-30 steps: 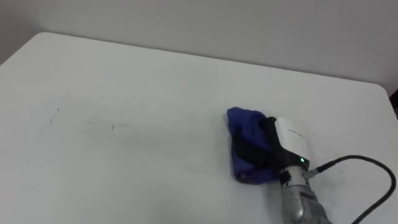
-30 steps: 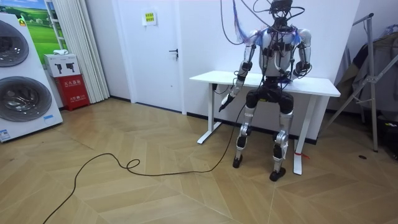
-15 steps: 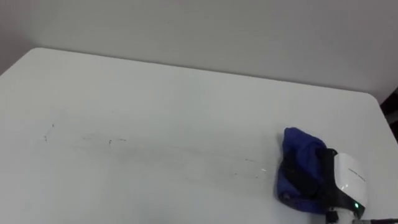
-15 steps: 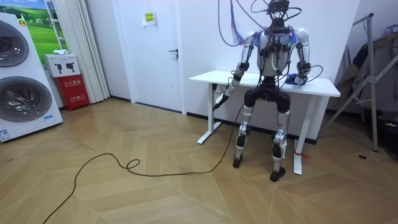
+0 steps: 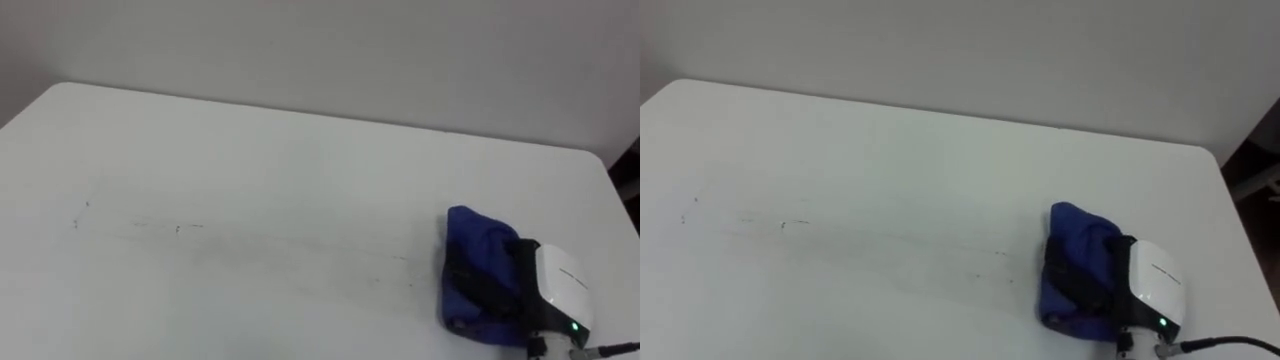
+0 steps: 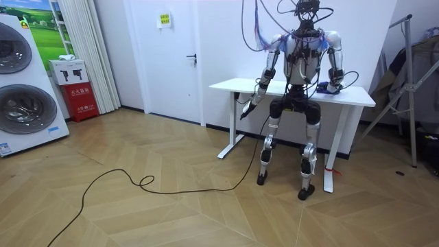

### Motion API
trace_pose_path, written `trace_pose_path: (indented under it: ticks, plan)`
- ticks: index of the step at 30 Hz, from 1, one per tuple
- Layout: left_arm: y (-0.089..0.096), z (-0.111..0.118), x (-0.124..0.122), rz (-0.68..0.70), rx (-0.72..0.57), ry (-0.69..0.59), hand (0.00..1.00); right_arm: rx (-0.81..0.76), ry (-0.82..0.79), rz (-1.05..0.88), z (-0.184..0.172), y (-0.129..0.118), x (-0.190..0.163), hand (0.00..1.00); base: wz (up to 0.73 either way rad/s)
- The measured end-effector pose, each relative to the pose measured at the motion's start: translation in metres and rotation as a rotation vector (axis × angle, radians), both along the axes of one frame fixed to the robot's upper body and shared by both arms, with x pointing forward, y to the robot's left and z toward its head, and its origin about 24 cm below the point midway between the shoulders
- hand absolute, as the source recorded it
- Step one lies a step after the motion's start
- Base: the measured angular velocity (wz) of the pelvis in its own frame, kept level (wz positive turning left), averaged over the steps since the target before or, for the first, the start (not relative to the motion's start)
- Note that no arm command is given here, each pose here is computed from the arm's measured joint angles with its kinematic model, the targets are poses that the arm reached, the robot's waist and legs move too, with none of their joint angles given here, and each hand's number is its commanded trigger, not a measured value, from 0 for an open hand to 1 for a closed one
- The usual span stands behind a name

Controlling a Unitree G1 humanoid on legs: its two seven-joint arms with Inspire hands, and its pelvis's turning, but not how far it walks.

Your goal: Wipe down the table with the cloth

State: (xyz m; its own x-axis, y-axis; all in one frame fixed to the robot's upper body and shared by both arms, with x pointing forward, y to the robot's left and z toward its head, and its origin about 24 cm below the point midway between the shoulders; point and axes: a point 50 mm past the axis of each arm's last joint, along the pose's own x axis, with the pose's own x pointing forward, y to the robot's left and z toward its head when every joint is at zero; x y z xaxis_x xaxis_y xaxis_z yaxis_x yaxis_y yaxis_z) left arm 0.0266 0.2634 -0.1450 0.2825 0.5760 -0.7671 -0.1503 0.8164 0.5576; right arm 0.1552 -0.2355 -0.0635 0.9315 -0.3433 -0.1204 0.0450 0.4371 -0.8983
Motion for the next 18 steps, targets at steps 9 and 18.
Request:
trace_pose_path:
  ticks: [9,18]
  plan:
    - [-0.001,-0.001,0.002,0.003,-0.018,-0.002,0.0,0.003,0.014,0.039,0.007,0.001,0.002,0.0,-0.03]
    - [-0.003,-0.002,0.011,0.053,-0.065,-0.054,0.0,0.018,-0.009,0.046,0.017,0.002,0.01,0.0,-0.06]
